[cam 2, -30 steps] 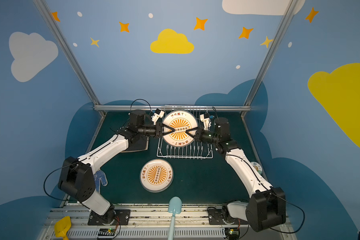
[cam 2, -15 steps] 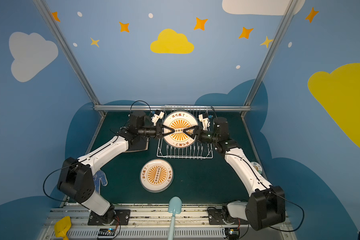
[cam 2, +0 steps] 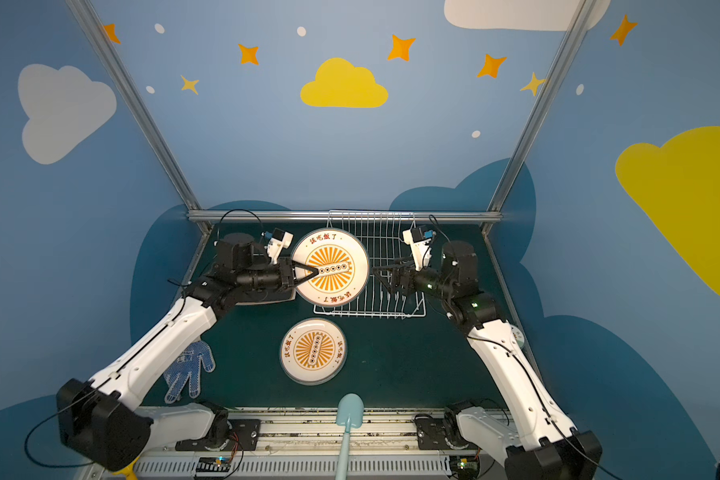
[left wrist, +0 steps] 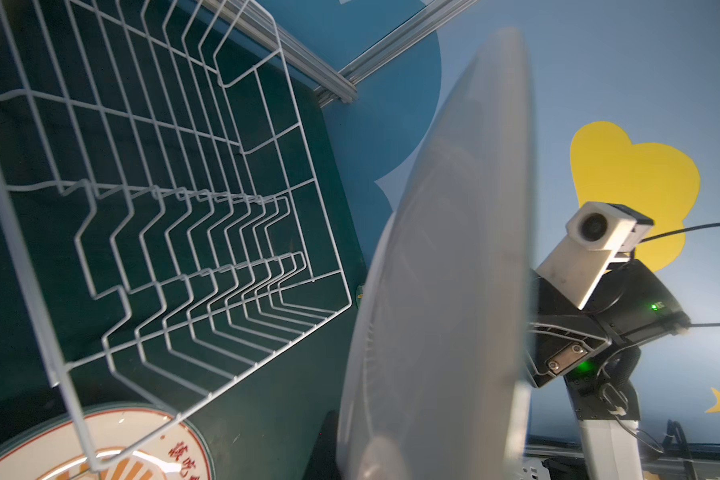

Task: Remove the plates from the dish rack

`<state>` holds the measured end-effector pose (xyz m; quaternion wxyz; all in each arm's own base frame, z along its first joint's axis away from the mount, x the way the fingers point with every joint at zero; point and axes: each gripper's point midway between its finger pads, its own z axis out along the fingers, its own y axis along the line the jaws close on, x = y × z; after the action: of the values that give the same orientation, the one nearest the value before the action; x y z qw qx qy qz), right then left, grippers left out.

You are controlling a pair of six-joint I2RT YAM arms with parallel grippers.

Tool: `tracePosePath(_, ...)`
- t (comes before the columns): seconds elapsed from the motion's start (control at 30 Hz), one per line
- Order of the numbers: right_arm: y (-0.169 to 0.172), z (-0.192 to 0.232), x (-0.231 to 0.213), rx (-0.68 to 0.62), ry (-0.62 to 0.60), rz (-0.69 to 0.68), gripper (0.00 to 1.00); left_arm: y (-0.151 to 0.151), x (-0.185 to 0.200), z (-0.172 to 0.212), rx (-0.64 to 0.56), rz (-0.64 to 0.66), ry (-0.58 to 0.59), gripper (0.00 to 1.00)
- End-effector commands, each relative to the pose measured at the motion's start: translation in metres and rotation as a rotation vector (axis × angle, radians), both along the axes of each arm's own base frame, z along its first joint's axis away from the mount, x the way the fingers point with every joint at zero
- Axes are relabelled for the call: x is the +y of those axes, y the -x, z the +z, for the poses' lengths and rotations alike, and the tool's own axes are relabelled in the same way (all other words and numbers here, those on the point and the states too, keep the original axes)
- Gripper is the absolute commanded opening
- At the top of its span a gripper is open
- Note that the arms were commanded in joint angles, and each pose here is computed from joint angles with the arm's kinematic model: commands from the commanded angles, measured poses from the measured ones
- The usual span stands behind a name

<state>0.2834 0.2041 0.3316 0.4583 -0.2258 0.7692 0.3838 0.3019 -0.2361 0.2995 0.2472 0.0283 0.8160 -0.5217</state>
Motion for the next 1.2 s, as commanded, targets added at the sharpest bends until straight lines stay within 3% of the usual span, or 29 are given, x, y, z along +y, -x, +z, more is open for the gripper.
tracePosePath(0.0,0.011,-0.018,-0.007,-0.086,0.146,0.028,0.9,0.026,0.021,-0.016,0.041,0.031,-0.101,0.03)
tracePosePath(0.3,0.047,-0.039,0.001,-0.127,0.256,0.175,0.9,0.093,0.062,-0.051,0.122,0.096,-0.226,0.03)
tracePosePath(0.57,0.078,-0.05,0.015,-0.236,0.362,0.34,0.9,0.125,0.071,-0.102,0.21,0.076,-0.247,0.03)
tracePosePath(0.77,0.081,-0.061,0.022,-0.243,0.411,0.365,0.9,0.133,0.073,-0.137,0.271,0.087,-0.243,0.03)
tracePosePath(1.17,0.078,-0.069,0.032,-0.238,0.433,0.363,0.9,0.115,0.065,-0.183,0.328,0.114,-0.206,0.07)
